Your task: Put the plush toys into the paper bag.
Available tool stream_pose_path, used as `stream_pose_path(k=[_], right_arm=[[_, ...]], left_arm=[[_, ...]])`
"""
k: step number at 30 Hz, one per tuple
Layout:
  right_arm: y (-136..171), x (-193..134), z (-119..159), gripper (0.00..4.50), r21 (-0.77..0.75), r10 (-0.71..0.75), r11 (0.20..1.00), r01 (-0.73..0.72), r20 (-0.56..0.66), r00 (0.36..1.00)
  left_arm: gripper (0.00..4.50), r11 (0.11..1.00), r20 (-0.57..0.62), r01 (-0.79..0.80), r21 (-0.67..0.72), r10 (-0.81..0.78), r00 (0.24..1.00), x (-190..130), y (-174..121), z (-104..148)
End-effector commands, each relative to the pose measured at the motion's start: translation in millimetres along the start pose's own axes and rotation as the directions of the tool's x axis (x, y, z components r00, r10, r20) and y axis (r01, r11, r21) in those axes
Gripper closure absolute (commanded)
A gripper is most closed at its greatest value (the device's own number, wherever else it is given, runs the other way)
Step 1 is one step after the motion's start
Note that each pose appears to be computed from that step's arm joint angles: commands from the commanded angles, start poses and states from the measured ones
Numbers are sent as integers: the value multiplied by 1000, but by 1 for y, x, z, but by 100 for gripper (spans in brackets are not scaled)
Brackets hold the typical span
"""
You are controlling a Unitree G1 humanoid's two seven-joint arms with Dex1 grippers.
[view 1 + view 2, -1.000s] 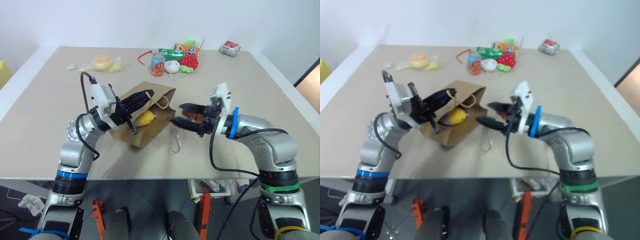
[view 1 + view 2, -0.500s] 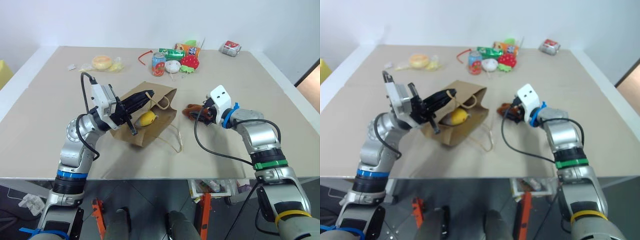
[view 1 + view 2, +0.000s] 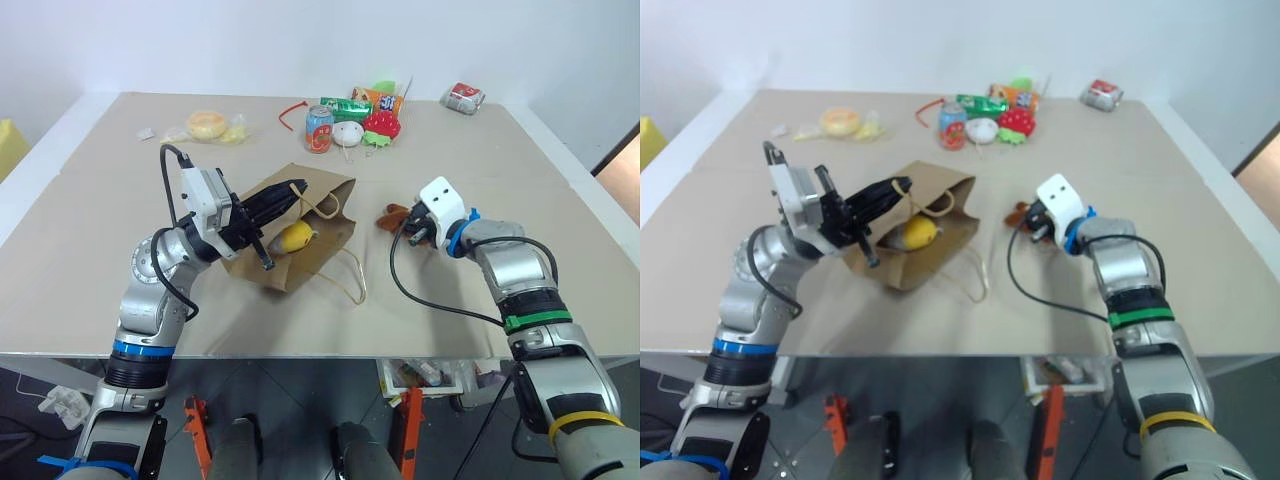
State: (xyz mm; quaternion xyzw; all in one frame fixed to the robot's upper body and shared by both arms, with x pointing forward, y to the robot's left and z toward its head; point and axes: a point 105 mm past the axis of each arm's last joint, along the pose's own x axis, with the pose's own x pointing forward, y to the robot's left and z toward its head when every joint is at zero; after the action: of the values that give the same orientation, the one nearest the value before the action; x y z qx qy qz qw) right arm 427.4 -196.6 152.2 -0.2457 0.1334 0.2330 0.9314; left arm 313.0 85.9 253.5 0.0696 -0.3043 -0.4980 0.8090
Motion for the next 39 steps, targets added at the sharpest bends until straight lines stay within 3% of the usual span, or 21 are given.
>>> stream_pose_path(k=[1,4,8,14,19,30,35,39], right_arm=[[-12,-12,9,448,23,-32,999,31,48,998],[-12,-28,26,448,153,9,988,-33,154,988],[12,-68,35,448,70,213,969,-237,245,946],[54,-95,38,448,-47,423,905,-423,213,881],[90,-81,53,448,-96,500,866,-492,222,837],[115,-49,119,448,-164,522,852,-497,335,785],[151,-34,119,448,-183,589,807,-561,307,748],[175,-12,116,267,-126,581,810,-573,307,754]], left_arm=[[450,999,34,2,47,-3,999,2,2,13],[450,999,35,6,42,-7,999,2,1,13],[450,999,34,7,36,-8,999,2,1,13],[450,999,33,15,32,-16,999,2,0,12],[450,999,39,22,29,-23,999,3,-1,12],[450,999,35,23,31,-24,999,2,-2,13],[450,999,34,17,30,-18,999,1,-3,12],[450,999,34,14,29,-15,999,2,-2,12]])
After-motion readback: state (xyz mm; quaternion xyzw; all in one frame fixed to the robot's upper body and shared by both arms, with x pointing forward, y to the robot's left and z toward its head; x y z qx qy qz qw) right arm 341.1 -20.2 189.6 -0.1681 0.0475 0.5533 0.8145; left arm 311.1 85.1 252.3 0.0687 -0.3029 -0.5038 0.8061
